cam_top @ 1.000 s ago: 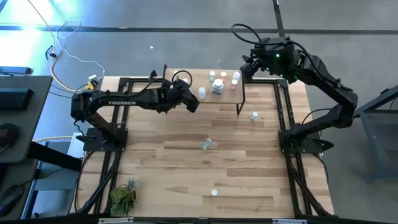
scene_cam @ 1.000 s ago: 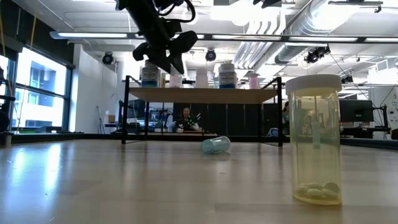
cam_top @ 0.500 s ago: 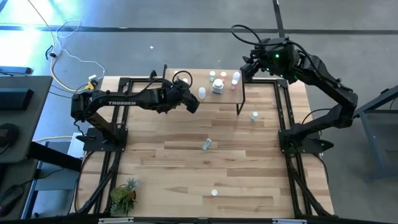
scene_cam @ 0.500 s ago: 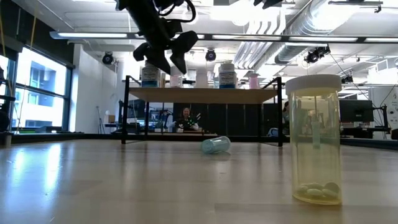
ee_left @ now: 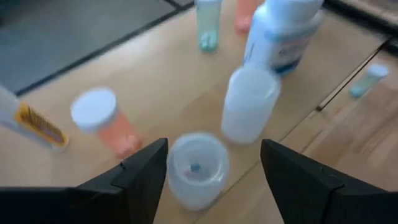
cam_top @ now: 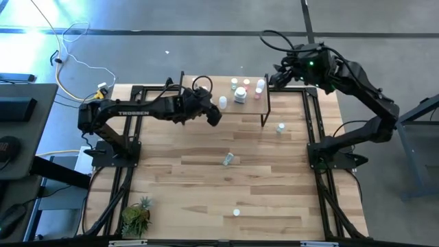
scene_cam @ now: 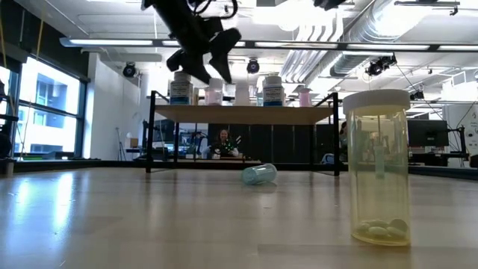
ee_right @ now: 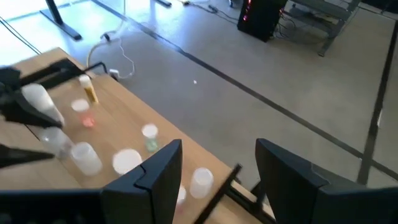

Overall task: Pick and place medicine bottles onto shelf by color
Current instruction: Put the bottom transparent pill bottle on the shelf, then put the top blue pill bottle on the shelf

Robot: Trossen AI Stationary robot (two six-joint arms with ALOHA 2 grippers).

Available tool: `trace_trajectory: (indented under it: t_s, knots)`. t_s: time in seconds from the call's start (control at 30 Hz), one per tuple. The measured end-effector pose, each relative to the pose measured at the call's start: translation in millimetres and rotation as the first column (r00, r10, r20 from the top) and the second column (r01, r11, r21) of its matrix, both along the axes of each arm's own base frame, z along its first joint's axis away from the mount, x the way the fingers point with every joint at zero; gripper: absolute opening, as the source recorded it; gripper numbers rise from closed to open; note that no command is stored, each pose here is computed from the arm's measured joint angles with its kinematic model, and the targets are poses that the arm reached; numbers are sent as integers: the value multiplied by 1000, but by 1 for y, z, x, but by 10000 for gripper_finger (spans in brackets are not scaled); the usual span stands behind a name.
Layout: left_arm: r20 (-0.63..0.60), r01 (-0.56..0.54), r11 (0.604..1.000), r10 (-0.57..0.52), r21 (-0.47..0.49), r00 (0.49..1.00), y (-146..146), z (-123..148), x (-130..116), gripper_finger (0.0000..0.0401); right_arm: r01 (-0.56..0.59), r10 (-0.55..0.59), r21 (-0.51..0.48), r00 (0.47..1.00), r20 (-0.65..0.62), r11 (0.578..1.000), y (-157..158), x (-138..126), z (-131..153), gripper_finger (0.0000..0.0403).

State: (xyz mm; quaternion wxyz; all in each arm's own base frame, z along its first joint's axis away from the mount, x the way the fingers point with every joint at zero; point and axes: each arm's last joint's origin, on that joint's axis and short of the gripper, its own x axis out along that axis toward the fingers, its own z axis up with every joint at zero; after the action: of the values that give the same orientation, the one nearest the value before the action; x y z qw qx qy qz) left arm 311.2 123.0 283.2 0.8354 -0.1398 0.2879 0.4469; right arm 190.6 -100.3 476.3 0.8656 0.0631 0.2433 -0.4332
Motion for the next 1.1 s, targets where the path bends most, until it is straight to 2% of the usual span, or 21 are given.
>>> trace_trajectory:
  t_s: [0.47,0.83,0.97,1.1]
  knots:
    - [-15,30,990,-29,135,999,3,38,5,248,60,-50,103,994,-98,993,6,-14,-11,195]
    - [-84,85,984,-73,156,994,-1,73,0,248,129,-96,199,981,-167,971,10,-23,-21,195]
    - [-71,115,982,-105,149,992,-4,80,-6,248,200,-158,208,967,-199,957,16,-30,-39,195]
    - [-63,143,981,-136,128,989,-6,88,-16,248,214,-182,259,973,-143,942,22,-43,-61,195]
